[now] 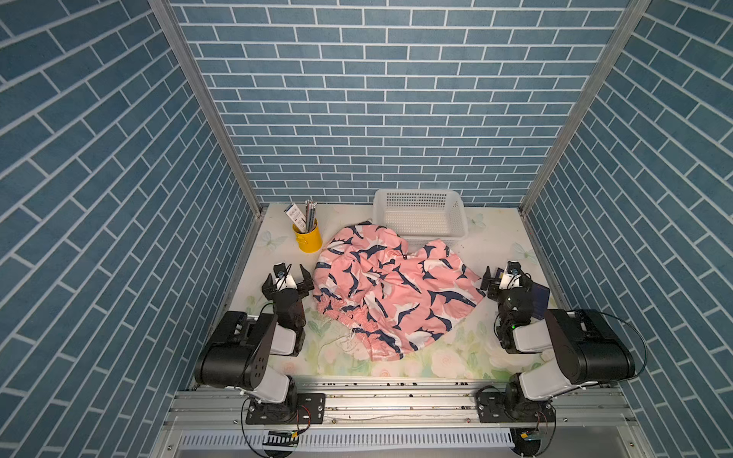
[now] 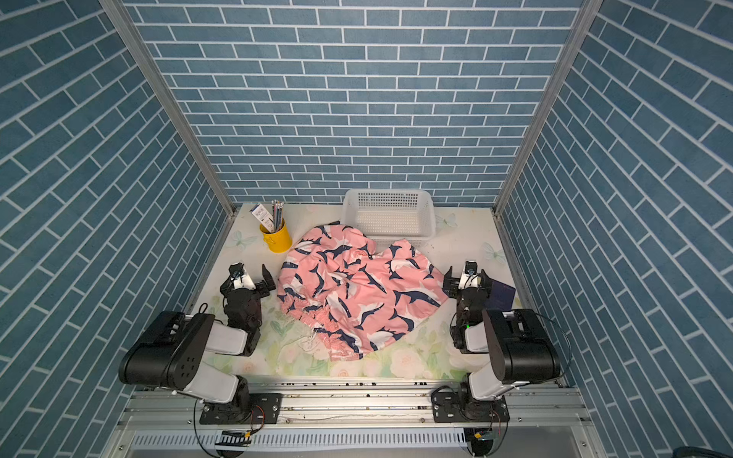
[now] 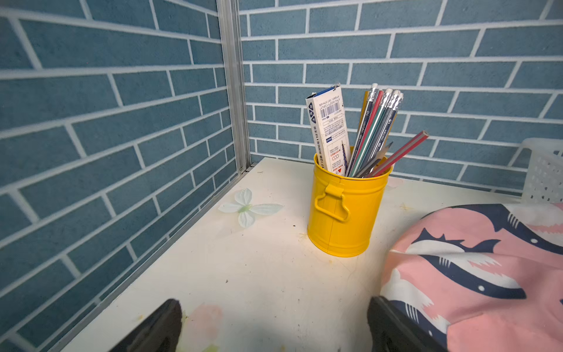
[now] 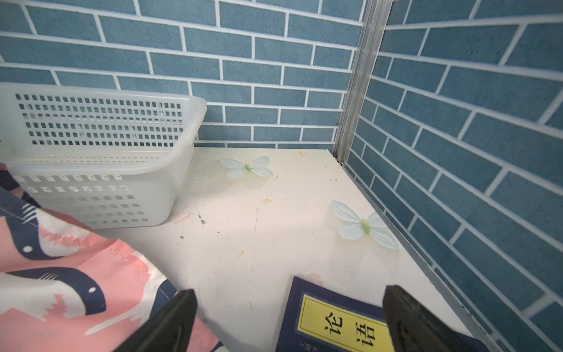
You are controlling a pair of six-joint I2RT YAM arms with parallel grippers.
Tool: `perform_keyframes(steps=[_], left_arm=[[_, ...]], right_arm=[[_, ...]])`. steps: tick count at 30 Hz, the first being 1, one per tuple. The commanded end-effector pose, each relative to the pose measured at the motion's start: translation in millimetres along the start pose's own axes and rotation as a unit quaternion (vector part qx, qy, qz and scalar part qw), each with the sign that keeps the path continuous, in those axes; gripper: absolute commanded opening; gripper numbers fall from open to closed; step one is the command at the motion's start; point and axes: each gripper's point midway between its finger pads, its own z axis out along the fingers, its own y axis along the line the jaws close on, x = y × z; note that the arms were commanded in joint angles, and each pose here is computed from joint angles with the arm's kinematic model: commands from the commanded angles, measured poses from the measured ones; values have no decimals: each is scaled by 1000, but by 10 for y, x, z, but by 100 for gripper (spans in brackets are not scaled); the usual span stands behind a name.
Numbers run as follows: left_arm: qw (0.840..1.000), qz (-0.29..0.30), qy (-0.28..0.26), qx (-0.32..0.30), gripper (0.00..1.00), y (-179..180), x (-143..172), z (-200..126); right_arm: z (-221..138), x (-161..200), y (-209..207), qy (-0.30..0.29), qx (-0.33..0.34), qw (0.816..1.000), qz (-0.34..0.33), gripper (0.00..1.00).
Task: Roll up the shorts
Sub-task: Fold the shorts at the center of the board.
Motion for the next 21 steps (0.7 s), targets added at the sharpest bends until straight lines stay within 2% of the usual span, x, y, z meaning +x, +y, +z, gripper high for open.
perform_keyframes(steps=[1,21], left_arm=[[1000,-2,-13,0,100,-4,-70,-2],[1000,-3,-10,5,100,-7,-60,9]], right_arm=[[2,-60,-11,-11,4,1000,9,100],[3,-51,-7,-10,4,1000,9,100]])
